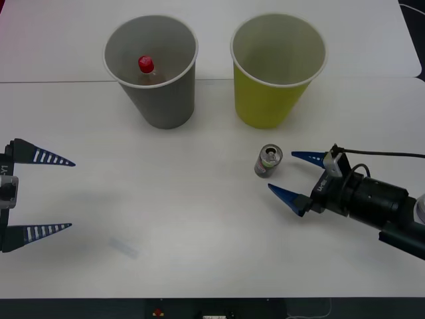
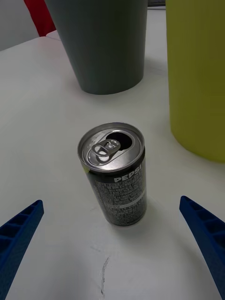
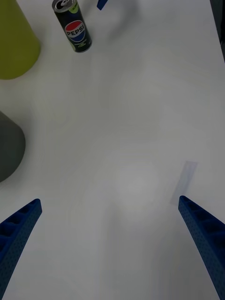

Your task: Put the can into the green bin and the plastic bottle into the gray bin

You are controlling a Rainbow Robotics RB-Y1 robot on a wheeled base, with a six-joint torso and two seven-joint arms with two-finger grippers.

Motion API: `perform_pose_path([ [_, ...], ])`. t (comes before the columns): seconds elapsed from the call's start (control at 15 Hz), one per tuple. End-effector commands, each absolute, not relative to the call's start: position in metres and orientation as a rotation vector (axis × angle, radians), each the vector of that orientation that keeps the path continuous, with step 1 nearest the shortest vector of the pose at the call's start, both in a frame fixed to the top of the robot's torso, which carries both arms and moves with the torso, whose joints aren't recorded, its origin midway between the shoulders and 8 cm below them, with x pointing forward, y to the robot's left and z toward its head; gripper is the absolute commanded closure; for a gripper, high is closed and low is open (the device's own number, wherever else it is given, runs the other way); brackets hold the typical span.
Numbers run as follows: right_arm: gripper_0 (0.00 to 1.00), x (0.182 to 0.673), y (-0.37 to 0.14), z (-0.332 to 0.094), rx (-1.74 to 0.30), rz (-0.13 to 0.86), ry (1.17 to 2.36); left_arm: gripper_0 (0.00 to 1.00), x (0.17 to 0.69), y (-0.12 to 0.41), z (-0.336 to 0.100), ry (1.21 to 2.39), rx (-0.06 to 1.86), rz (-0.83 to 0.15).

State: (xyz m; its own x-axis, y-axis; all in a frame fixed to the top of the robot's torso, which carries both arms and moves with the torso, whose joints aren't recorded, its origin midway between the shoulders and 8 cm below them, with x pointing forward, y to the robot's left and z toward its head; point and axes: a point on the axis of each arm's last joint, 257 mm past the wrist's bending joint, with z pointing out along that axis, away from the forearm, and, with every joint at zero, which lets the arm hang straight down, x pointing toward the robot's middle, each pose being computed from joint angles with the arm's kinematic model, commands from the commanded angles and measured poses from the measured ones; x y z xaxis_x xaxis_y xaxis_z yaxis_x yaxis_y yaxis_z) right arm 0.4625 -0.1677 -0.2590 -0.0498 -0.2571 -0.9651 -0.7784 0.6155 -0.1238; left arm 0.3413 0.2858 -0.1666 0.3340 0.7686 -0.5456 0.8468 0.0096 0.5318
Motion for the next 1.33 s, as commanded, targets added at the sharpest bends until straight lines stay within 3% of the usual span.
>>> perform_pose_path([
  [0.07,0.00,0.481,-0.154,-0.263,-0.867,0.531,1.601,0.00,0.341,0.286,-0.167,1.444,1.762,-0.118],
  [0.67,0.00,0.507,-0.126,-0.269,-0.883,0.520,1.589,0.00,0.341,0.286,-0.167,1.444,1.762,-0.118],
  [0.73,0.16,0.508,-0.125,-0.269,-0.885,0.519,1.589,0.00,0.341,0.286,-0.167,1.444,1.762,-0.118],
  [0.8,0.69,0.508,-0.126,-0.269,-0.884,0.518,1.589,0.00,0.341,0.286,-0.167,1.444,1.762,-0.118],
  [0.87,0.97,0.507,-0.125,-0.269,-0.885,0.521,1.589,0.00,0.341,0.286,-0.167,1.444,1.762,-0.118],
  [1.33,1.00,0.507,-0.124,-0.270,-0.891,0.520,1.588,0.00,0.341,0.286,-0.167,1.444,1.762,-0.118],
])
